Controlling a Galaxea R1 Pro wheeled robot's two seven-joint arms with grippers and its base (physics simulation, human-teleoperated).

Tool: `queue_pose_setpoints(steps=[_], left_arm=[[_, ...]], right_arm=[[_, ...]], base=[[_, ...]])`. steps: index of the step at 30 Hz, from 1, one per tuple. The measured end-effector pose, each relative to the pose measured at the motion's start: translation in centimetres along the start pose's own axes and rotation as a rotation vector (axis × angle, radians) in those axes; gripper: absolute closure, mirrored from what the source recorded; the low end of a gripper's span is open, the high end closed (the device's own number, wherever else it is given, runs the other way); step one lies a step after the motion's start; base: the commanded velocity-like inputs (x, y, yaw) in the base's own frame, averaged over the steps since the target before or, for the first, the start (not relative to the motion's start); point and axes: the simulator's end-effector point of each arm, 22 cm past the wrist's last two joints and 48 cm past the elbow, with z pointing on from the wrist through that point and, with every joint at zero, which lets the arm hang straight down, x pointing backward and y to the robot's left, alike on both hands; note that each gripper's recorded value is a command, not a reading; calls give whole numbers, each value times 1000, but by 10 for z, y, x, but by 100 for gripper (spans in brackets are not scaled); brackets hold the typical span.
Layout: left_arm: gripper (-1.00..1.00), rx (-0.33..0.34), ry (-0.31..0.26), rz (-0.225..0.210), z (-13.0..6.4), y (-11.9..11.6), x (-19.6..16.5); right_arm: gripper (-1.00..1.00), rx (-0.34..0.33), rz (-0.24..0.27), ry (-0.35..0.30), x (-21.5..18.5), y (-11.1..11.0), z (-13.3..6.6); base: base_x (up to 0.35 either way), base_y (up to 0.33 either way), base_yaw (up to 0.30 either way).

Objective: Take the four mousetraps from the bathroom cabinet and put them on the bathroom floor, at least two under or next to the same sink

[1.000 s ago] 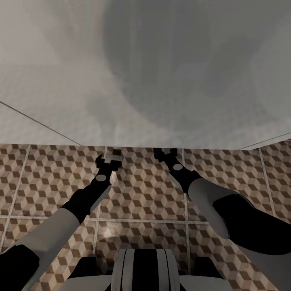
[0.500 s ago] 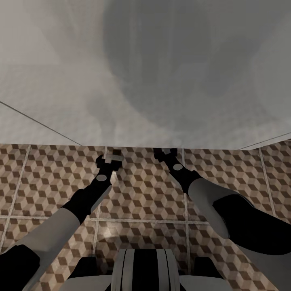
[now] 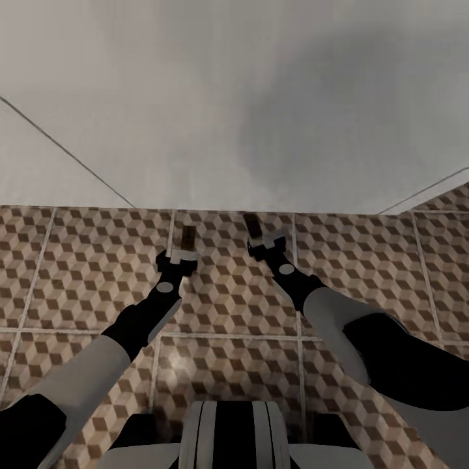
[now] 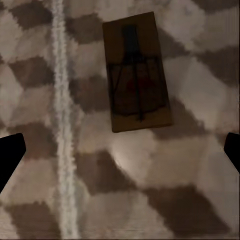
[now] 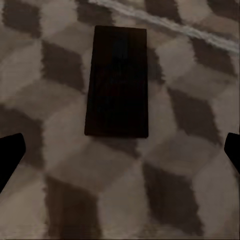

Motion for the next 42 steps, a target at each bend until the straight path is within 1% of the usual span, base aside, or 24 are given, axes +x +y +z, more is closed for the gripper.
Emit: queue_pose_setpoints(steps=[26, 34, 42], left_arm=[[-100, -2, 1, 0, 0, 0, 0], [-100, -2, 1, 0, 0, 0, 0], [-100, -2, 0, 0, 0, 0, 0]], right_arm=[[-100, 0, 0, -2, 0, 0, 0], [-100, 0, 3, -23, -5, 0, 0], [-100, 0, 4, -27, -5, 0, 0]], base=[[-341, 0, 0], [-344, 0, 0], [-343, 0, 0]])
